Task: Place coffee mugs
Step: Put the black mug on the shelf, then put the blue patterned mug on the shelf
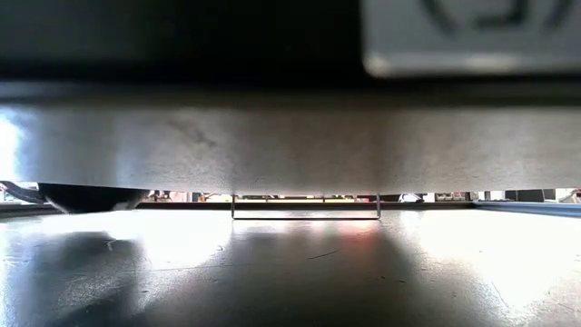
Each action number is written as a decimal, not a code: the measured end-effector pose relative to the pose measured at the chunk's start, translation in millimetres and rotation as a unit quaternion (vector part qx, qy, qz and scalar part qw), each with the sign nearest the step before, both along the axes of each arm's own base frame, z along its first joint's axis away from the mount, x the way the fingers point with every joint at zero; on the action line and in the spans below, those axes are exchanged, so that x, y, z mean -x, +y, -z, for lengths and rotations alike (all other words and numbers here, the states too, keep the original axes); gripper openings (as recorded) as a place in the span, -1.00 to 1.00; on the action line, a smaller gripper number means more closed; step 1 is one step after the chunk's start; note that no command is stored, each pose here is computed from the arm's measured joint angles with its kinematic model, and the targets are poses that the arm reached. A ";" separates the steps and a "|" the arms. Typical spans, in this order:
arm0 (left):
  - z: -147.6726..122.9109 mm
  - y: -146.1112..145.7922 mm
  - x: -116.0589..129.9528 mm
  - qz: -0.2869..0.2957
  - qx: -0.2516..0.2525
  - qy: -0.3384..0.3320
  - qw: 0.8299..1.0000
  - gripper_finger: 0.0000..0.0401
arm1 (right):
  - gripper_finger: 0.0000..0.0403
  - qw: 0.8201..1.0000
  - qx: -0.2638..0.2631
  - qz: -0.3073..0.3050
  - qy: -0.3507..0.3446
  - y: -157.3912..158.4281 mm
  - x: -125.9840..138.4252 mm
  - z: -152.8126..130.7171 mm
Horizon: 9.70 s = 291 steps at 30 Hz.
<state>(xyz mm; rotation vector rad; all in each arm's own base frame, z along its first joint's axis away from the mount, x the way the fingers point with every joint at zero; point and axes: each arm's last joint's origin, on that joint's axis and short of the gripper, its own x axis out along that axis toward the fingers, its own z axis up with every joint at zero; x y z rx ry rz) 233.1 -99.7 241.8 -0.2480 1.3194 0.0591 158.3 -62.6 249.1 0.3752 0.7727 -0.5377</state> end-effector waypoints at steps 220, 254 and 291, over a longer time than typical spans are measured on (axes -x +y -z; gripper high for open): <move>-40.8 -176.2 -99.8 0.001 0.102 -0.086 0.991 -0.96 | -0.58 1.000 0.000 0.000 0.000 0.0 0.0 -0.1; -35.1 -182.4 -105.8 -0.018 0.126 -0.080 0.989 -0.92 | -0.58 1.000 0.000 0.000 0.000 0.0 0.0 -0.1; -40.9 -179.3 -103.1 -0.046 0.110 -0.066 0.991 -0.91 | -0.58 1.000 0.000 0.000 0.000 0.0 0.0 -0.1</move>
